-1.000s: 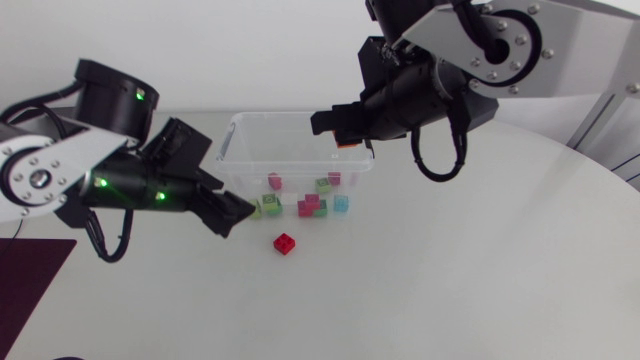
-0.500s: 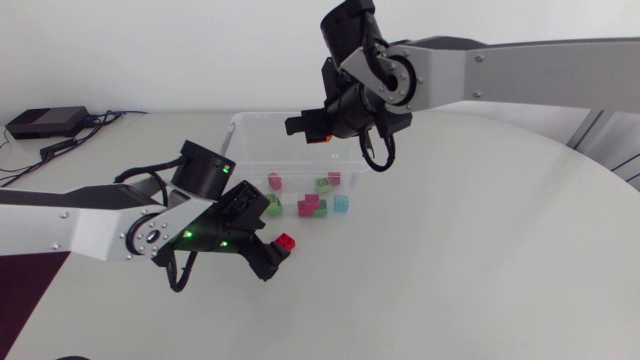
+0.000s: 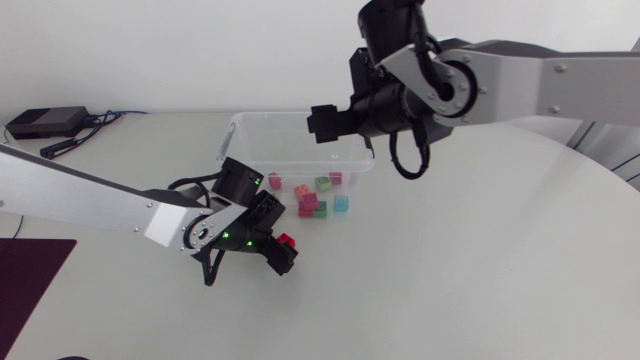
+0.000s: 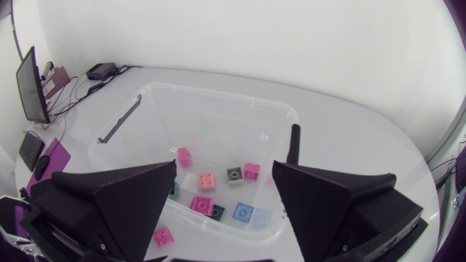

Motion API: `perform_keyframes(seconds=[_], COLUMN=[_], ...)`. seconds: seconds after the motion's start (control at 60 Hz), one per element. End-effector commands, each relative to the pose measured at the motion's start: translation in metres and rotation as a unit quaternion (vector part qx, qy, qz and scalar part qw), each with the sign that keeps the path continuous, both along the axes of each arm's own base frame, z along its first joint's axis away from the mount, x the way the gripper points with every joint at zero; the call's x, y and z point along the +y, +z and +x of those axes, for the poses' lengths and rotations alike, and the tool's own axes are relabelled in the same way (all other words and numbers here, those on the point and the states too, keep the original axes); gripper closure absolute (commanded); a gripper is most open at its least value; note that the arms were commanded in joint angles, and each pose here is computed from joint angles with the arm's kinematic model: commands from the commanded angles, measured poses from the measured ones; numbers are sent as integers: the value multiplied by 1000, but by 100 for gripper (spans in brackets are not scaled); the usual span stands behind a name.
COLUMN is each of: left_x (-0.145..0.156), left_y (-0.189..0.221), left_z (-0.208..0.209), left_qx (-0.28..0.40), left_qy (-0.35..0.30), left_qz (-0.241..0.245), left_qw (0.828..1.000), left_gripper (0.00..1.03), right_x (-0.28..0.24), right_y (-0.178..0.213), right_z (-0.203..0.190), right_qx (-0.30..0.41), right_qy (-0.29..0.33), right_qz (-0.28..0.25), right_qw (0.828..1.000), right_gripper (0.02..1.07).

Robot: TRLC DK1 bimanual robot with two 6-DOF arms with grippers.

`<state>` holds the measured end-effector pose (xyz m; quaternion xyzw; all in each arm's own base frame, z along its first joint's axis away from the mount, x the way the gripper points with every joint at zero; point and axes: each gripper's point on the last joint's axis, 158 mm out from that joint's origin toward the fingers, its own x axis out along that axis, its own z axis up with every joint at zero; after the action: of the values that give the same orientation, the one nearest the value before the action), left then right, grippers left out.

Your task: Pick up the duplo bricks and place them in the container

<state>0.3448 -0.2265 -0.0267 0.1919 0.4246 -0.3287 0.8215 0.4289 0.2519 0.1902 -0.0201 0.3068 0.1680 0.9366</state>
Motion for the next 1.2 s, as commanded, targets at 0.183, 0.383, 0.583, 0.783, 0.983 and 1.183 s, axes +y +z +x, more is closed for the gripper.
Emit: perform_keyframes(seconds=[0.183,0.383,0.583,0.783,0.983,1.183], left_x=[-7,-11,-6,-4,7,10], left_y=[-16,-20,-13,72,173,226], left_z=[9,12,-5,-14,8,50], left_qx=[10,16,42,-3,-82,-147], left_qy=[13,12,4,3,34,77], left_qz=[3,5,23,-6,-61,-116], left_qw=[1000,1000,999,1000,994,979], left_gripper=[26,86,87,87,87,87], right_x=[-34,-59,-84,-103,-119,-125], right_y=[8,-10,-23,-43,-57,-66], right_z=[-41,-74,-103,-122,-132,-141], right_qx=[-17,-20,-37,-32,-34,-34], right_qy=[-2,1,-4,-10,-18,-17], right_qz=[4,-1,8,-4,-18,-19], right_qw=[1000,1000,999,999,999,999], right_gripper=[10,7,7,7,7,7])
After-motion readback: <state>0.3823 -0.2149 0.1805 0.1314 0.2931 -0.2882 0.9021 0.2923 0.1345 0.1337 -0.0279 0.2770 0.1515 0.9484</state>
